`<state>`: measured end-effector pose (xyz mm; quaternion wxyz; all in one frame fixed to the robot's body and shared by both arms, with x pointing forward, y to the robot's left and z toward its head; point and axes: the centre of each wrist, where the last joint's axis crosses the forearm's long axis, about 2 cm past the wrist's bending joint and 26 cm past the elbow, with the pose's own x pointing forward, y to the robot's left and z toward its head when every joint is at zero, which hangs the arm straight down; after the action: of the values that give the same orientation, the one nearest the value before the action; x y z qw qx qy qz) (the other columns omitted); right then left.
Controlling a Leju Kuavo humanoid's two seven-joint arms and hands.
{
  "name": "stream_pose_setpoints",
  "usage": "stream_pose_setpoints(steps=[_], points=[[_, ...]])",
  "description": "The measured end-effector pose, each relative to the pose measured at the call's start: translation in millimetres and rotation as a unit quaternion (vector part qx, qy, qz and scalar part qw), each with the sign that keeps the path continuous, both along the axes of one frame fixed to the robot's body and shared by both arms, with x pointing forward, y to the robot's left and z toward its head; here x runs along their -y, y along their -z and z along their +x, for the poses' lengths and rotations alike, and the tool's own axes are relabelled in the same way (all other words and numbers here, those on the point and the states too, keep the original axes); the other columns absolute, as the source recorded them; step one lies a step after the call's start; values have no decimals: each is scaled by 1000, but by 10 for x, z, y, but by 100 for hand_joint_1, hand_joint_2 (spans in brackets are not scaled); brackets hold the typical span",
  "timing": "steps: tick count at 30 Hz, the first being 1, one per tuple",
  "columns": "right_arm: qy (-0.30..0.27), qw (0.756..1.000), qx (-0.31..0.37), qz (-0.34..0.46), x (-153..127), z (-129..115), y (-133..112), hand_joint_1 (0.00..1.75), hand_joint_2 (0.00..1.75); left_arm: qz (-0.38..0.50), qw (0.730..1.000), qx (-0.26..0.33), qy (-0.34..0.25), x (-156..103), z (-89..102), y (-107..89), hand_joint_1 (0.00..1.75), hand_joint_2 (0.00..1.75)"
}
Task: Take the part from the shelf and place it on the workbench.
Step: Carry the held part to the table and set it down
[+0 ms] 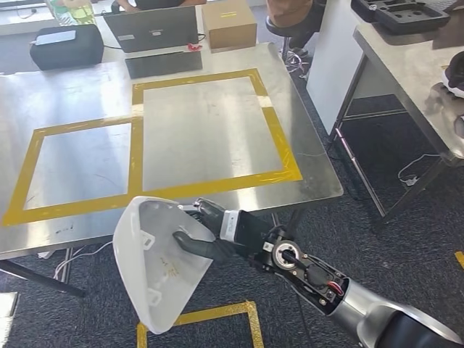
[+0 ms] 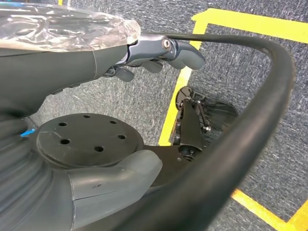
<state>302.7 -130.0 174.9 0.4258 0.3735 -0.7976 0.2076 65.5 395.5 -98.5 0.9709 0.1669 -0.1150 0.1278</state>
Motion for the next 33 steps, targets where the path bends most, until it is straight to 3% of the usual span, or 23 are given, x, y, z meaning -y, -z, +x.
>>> stream_pose_setpoints(steps=[33], points=[[5, 1000, -15, -26, -40, 36, 139, 175, 175, 2, 1000, 1, -2, -14, 21, -6, 0, 175]])
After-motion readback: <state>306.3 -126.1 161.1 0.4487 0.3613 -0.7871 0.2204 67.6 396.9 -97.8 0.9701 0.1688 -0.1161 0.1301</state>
